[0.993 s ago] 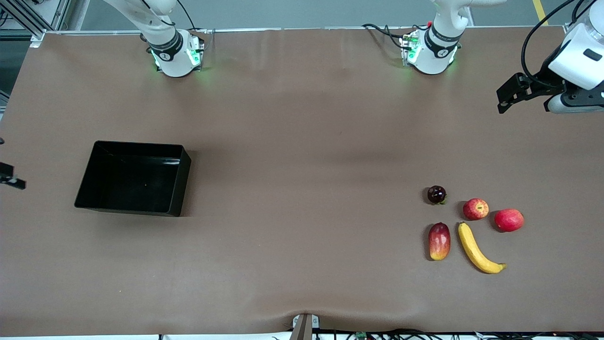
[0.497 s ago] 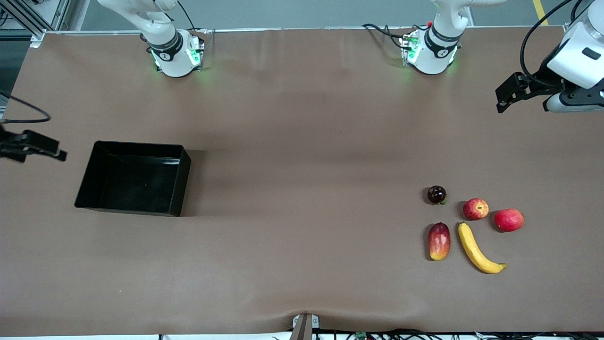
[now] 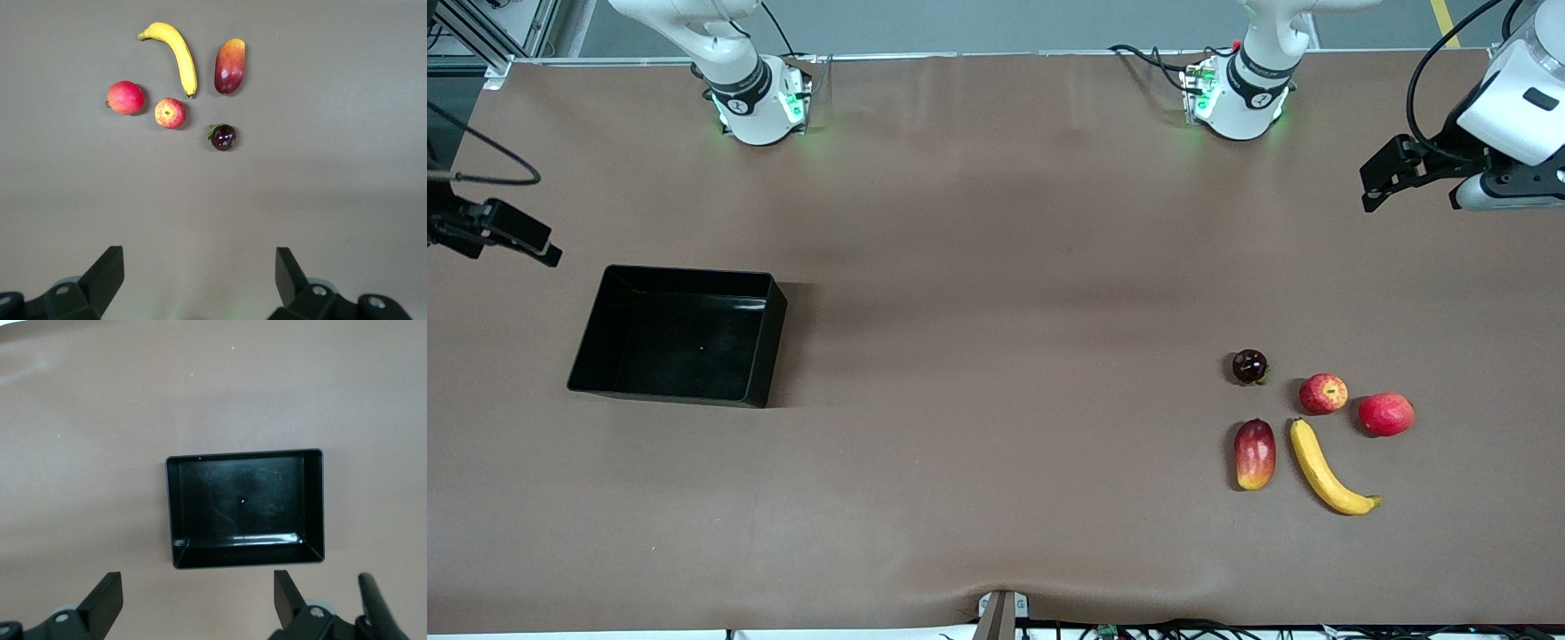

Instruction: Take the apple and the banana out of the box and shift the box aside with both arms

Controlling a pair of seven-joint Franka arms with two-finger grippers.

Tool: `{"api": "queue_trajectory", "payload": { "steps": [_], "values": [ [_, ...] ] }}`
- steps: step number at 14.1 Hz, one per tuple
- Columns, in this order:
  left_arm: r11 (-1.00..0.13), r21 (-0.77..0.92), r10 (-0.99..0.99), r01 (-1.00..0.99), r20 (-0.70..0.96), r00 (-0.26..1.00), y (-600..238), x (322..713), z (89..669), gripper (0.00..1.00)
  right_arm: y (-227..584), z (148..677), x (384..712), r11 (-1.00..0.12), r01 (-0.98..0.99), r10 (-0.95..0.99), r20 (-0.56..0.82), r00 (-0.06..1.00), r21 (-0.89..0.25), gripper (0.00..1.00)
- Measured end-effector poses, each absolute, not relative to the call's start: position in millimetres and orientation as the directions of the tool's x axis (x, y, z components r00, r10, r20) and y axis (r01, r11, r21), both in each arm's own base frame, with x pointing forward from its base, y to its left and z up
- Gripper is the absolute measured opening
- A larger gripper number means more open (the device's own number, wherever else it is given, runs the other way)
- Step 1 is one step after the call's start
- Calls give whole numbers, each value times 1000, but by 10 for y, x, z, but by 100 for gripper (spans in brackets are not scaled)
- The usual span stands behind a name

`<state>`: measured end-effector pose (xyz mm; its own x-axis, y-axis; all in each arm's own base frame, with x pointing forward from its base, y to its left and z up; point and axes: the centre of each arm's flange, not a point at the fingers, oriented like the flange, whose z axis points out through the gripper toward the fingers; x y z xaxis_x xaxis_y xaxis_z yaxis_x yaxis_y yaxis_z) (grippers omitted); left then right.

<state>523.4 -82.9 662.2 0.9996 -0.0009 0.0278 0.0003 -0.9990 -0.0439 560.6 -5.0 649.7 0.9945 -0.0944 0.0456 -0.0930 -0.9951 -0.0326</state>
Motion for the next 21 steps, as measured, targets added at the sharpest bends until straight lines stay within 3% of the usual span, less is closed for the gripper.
{"api": "queue_trajectory", "payload": {
  "steps": [4, 10, 14, 21],
  "values": [
    [-999, -44, -2, -1, 32, 999, -835, 5220, 6643, 100, -260, 6291, 5318, -994, -99, -99, -9, 995, -40, 100],
    [-999, -44, -4, -2, 32, 999, -850, 5218, 6643, 100, -438, 6620, 5387, -991, -111, -115, 51, 992, -73, 100],
    [-999, -44, -5, -4, 32, 999, -862, 5215, 6645, 100, 16, 6714, 5441, -1000, -15, -13, 69, 998, 22, 100],
    [-999, -43, -4, -2, 41, 999, -853, 5206, 6687, 100, 28, 6695, 5429, -1000, -15, -14, 42, 999, 25, 100]
  ]
}}
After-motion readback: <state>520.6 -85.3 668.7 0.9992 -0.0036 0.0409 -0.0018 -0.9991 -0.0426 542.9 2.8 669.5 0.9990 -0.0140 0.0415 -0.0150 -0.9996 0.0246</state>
